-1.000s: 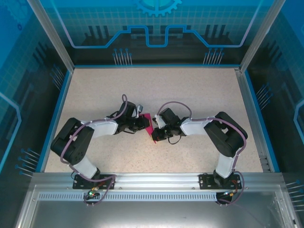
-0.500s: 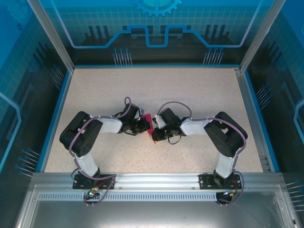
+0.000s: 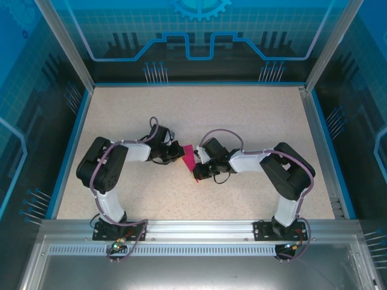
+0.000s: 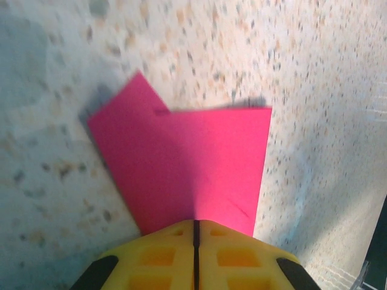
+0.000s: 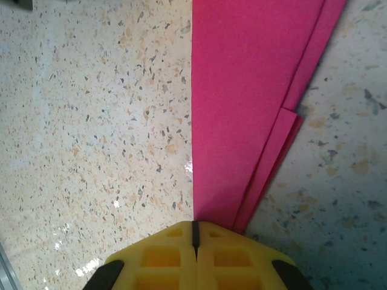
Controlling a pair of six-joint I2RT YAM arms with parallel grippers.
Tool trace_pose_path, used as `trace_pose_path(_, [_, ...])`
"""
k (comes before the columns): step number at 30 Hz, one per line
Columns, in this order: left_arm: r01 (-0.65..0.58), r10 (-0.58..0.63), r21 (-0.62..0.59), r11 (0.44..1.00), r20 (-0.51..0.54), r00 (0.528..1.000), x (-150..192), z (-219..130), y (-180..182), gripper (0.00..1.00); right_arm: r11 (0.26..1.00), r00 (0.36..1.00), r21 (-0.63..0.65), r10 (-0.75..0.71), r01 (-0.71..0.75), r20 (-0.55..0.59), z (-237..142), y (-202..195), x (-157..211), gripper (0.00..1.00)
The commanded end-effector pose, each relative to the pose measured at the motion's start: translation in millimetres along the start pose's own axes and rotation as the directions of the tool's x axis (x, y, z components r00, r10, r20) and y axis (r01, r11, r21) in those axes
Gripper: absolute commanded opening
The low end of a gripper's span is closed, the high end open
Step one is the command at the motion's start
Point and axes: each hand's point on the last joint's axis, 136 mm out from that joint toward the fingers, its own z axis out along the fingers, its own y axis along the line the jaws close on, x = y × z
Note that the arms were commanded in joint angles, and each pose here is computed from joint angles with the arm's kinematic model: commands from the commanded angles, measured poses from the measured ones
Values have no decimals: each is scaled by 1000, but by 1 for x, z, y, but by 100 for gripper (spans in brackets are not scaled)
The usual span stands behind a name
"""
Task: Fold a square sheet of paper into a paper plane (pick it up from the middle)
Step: Fold the wing for the fifth time at the center of the table.
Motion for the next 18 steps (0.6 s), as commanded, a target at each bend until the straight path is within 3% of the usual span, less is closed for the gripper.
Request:
trace_pose_path(1, [19, -15, -108, 994, 38, 999, -19, 2, 24, 10, 957, 966, 285, 124, -56, -226, 4, -68, 80, 4])
trace_pose_path(18, [92, -76, -149, 985, 109, 991, -68, -12, 54, 12, 960, 968, 275, 123, -60, -217, 5, -67, 79, 4])
